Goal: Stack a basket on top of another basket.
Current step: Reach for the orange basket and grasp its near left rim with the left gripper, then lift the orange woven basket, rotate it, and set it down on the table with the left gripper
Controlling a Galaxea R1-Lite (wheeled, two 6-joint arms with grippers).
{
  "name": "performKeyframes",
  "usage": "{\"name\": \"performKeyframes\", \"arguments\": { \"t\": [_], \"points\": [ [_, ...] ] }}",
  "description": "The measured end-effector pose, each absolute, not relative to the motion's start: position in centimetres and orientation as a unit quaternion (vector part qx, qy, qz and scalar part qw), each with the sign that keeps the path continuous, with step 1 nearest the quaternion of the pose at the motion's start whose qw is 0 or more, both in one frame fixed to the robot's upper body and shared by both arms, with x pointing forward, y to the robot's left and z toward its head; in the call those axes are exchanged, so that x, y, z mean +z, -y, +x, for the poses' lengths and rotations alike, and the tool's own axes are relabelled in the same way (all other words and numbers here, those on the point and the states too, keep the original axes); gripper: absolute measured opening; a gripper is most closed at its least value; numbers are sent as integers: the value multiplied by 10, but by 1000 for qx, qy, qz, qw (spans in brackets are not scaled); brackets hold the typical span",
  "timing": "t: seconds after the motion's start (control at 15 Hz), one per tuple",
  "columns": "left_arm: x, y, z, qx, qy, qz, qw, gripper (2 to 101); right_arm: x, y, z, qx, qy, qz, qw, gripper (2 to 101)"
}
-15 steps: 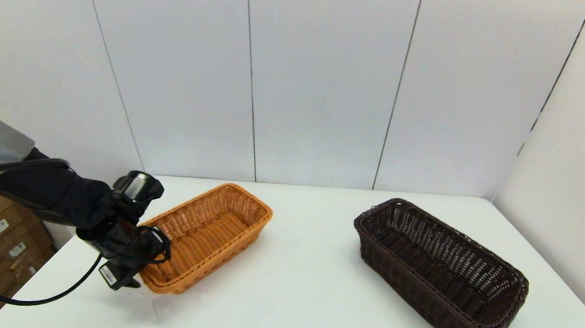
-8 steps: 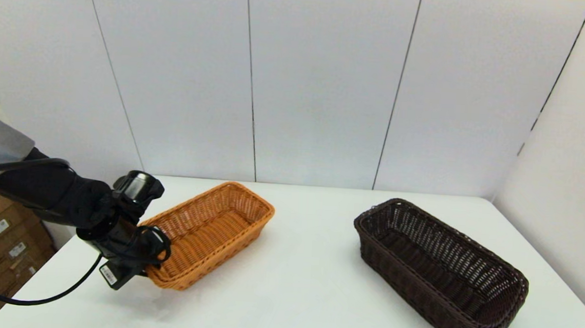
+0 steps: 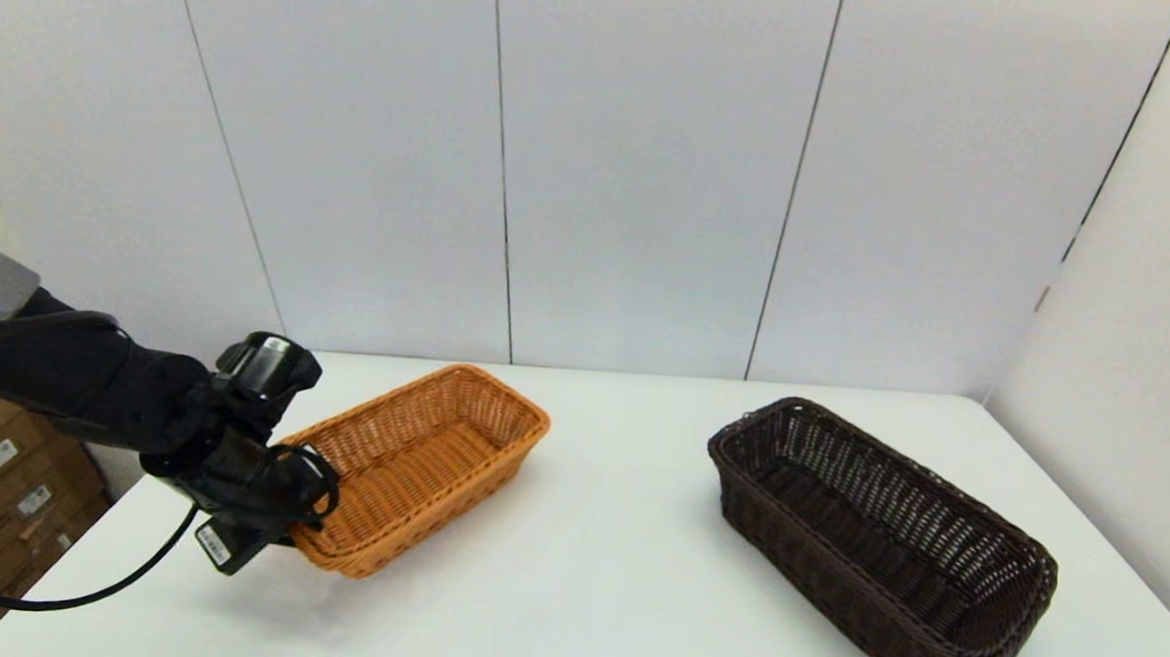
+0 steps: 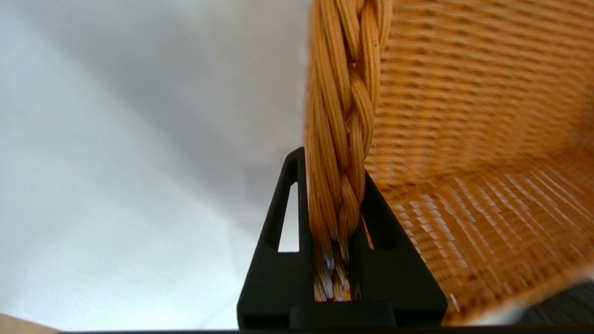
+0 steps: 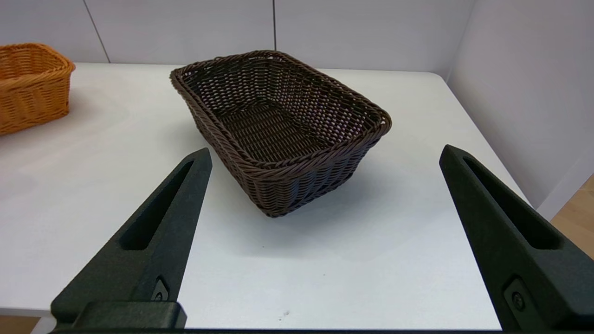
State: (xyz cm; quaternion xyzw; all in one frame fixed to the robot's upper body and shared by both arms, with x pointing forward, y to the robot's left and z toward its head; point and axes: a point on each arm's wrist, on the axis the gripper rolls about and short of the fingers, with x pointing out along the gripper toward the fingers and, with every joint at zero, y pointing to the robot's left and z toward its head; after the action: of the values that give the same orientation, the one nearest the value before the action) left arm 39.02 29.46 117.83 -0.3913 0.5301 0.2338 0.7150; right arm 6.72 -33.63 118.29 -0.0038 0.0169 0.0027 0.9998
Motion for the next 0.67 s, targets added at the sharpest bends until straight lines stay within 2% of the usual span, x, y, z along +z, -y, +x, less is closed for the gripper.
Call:
{"name": "performKeyframes", "arguments": {
  "t": [0.4, 0.67],
  "points": [
    [1208, -293, 382, 150, -525, -435, 717, 147, 1183, 336, 67, 3, -17, -4, 1000, 973],
    [1220, -292, 373, 95, -531, -429, 724, 147, 1183, 336, 67, 3, -17, -4, 1000, 973]
  ]
}}
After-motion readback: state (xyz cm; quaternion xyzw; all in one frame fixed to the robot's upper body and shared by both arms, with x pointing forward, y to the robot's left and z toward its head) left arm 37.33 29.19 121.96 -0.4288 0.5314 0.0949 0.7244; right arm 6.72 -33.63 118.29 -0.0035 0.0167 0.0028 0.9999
